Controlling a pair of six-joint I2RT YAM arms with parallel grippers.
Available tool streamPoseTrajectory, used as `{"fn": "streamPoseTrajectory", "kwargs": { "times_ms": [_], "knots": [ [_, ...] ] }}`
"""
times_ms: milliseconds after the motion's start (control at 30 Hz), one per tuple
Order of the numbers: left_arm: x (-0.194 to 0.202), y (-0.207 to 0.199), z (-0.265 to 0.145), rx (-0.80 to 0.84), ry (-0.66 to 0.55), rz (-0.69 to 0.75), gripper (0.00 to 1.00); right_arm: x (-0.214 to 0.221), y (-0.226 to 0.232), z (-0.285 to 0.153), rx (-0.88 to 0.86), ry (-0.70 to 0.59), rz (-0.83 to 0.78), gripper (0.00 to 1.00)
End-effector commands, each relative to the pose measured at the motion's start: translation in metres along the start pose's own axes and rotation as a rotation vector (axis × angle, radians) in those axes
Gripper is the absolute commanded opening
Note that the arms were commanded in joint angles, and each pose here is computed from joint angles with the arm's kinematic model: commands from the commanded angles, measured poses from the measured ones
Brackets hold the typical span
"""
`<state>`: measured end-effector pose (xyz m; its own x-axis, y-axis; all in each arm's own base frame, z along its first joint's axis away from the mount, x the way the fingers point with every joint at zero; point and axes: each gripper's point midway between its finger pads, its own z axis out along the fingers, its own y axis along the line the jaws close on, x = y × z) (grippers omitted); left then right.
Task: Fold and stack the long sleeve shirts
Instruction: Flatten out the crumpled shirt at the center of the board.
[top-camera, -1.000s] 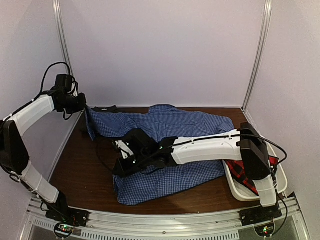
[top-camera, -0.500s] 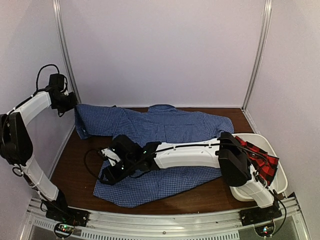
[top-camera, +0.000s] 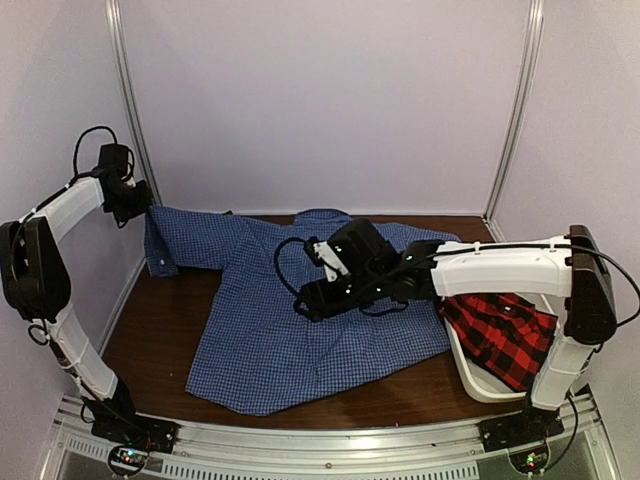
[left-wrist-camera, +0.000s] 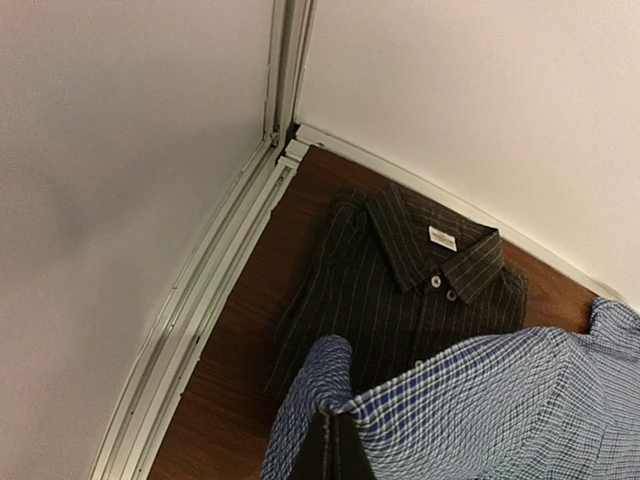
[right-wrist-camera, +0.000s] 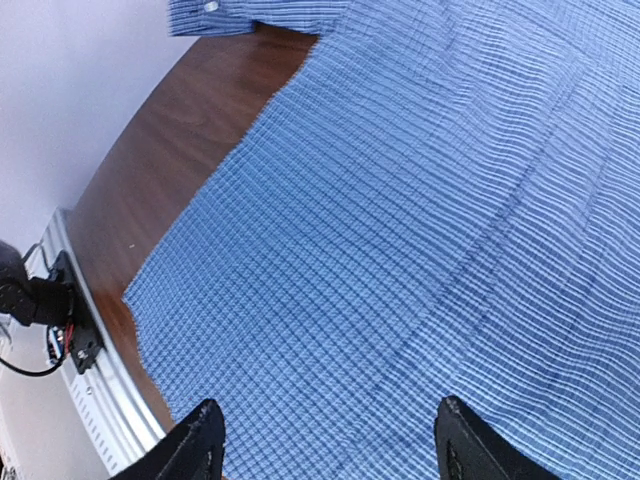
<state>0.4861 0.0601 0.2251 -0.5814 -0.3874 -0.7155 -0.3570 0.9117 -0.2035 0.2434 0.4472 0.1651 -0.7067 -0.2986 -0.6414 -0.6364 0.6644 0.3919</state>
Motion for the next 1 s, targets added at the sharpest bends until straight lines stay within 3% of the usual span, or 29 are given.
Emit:
{"fn": "streamPoseTrajectory", "kwargs": {
  "times_ms": [0, 267, 733, 967],
  "knots": [
    [-0.025, -0.006, -0.003, 0.030, -0.056, -0.004, 0.00, 0.021, -0.057, -0.025, 0.204, -0.029, 0.058, 0.75],
    [-0.020, -0.018, 0.002, 0.101, -0.033, -0.005, 0.00, 0.084, -0.126, -0.053, 0.388, 0.017, 0.182, 0.79],
    [0.014, -0.052, -0.008, 0.208, 0.017, 0.068, 0.00, 0.134, -0.226, -0.104, 0.657, 0.039, 0.369, 0.84],
    [0.036, -0.064, -0.013, 0.225, 0.041, 0.098, 0.00, 0.149, -0.249, -0.129, 0.727, 0.039, 0.421, 0.88]
  ]
}}
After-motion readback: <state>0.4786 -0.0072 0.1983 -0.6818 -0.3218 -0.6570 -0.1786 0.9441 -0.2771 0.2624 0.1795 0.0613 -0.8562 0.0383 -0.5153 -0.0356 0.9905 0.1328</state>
